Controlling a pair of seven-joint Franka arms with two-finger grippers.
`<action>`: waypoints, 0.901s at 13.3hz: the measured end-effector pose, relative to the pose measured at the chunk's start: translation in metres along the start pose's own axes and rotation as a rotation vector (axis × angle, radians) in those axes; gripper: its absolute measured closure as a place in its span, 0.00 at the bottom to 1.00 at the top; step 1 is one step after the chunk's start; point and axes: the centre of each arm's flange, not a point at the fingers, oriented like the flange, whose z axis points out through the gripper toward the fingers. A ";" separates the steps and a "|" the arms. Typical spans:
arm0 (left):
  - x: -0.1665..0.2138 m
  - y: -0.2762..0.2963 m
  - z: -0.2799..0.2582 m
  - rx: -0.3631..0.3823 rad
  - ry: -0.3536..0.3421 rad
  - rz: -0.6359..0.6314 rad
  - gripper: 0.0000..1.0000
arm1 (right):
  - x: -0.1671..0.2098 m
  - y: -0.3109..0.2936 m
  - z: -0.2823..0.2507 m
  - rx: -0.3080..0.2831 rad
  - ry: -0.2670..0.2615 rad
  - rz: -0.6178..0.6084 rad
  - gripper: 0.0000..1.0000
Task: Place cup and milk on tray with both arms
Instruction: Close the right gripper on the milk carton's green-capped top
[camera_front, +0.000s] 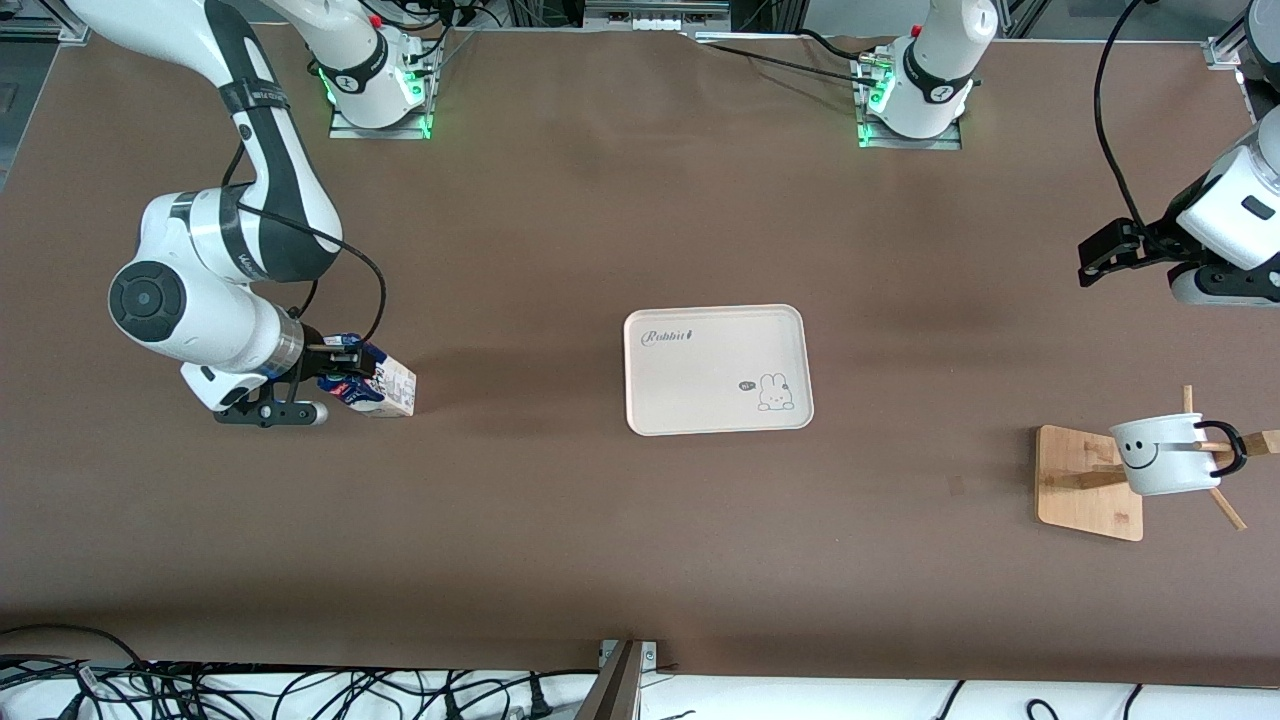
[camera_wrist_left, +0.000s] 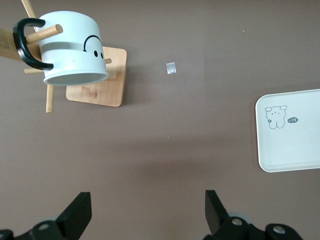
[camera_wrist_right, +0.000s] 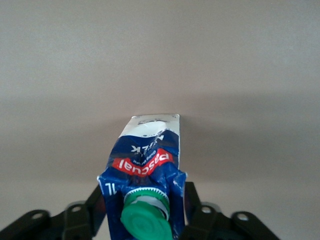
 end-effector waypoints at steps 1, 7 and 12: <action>0.000 0.000 0.000 0.000 0.000 0.000 0.00 | 0.000 0.000 0.000 0.000 0.000 0.000 0.33; 0.000 0.000 0.000 0.000 -0.001 0.000 0.00 | -0.001 -0.003 -0.008 0.004 0.008 0.007 0.40; 0.000 0.000 0.000 0.000 -0.001 0.001 0.00 | -0.007 -0.027 -0.012 0.012 -0.003 -0.003 0.44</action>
